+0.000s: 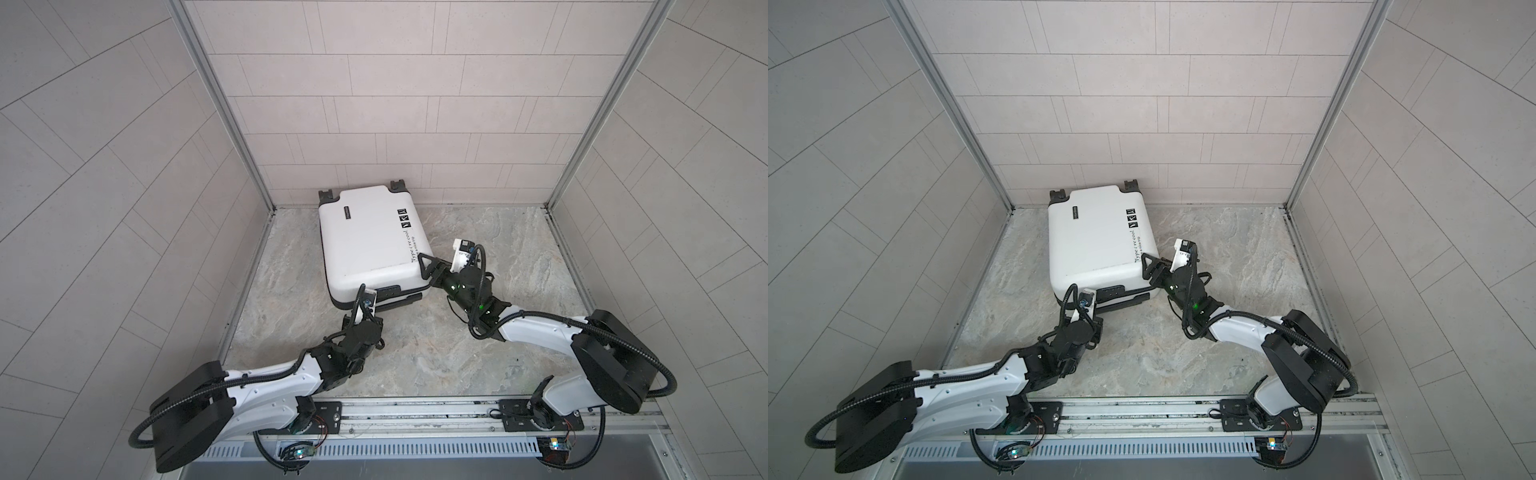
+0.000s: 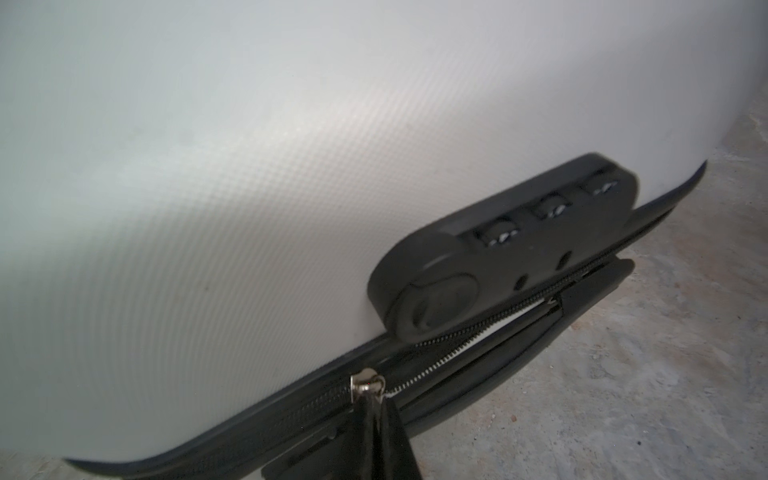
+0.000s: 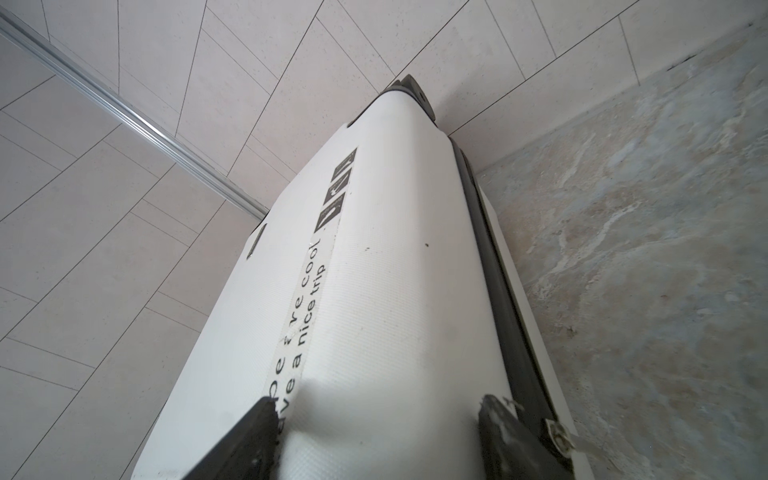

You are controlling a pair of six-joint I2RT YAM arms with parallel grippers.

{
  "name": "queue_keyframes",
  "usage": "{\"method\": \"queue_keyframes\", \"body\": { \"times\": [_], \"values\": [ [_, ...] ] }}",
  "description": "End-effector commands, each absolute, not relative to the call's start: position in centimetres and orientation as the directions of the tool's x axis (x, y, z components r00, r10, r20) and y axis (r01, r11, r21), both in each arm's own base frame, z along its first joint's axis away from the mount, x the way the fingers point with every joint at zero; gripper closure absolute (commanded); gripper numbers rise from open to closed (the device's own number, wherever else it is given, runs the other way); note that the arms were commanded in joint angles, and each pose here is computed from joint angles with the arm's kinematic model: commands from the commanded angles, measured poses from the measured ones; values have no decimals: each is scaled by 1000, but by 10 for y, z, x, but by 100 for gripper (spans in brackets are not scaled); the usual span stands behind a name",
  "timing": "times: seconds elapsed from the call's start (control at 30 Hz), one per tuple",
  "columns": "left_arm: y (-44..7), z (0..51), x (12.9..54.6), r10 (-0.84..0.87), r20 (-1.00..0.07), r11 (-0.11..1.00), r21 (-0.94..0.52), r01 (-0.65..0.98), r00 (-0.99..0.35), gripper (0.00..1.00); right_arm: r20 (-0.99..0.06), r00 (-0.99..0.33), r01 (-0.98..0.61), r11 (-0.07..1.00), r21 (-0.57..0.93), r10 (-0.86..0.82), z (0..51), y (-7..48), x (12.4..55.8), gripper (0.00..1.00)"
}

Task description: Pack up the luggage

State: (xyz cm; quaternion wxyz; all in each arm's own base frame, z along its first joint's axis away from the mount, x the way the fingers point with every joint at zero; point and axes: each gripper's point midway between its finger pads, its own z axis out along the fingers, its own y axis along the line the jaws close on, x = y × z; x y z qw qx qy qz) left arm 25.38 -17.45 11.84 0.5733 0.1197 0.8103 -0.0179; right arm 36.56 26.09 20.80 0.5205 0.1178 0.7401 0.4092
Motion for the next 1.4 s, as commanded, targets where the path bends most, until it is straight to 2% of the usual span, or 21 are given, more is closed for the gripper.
{"method": "queue_keyframes", "body": {
  "times": [0.0, 0.37, 0.63, 0.8, 1.0, 1.23, 1.37],
  "values": [
    [-266, 230, 243, -197, -968, 816, -250, 522, -155, 100, -584, -737, -390, 491, 779, 340, 174, 347, 290, 24],
    [-274, 256, 247, -457, -876, 709, -465, 531, -156, 100, -577, -748, -397, 474, 786, 330, 173, 364, 286, 25],
    [-297, 264, 244, -473, -857, 638, -492, 592, -203, 100, -573, -753, -402, 464, 790, 323, 172, 374, 282, 26],
    [-274, 246, 249, -460, -867, 710, -489, 507, -191, 100, -580, -736, -382, 492, 782, 350, 177, 355, 288, 26],
    [-243, 219, 249, -414, -888, 792, -460, 402, -201, 100, -583, -699, -325, 542, 775, 414, 185, 301, 307, 25],
    [-227, 201, 247, -385, -897, 824, -440, 358, -217, 100, -497, -733, -172, 580, 796, 464, 141, 250, 316, 25],
    [-228, 199, 246, -342, -911, 840, -407, 360, -231, 100, -455, -749, -121, 576, 808, 481, 119, 245, 314, 26]
  ]
}}
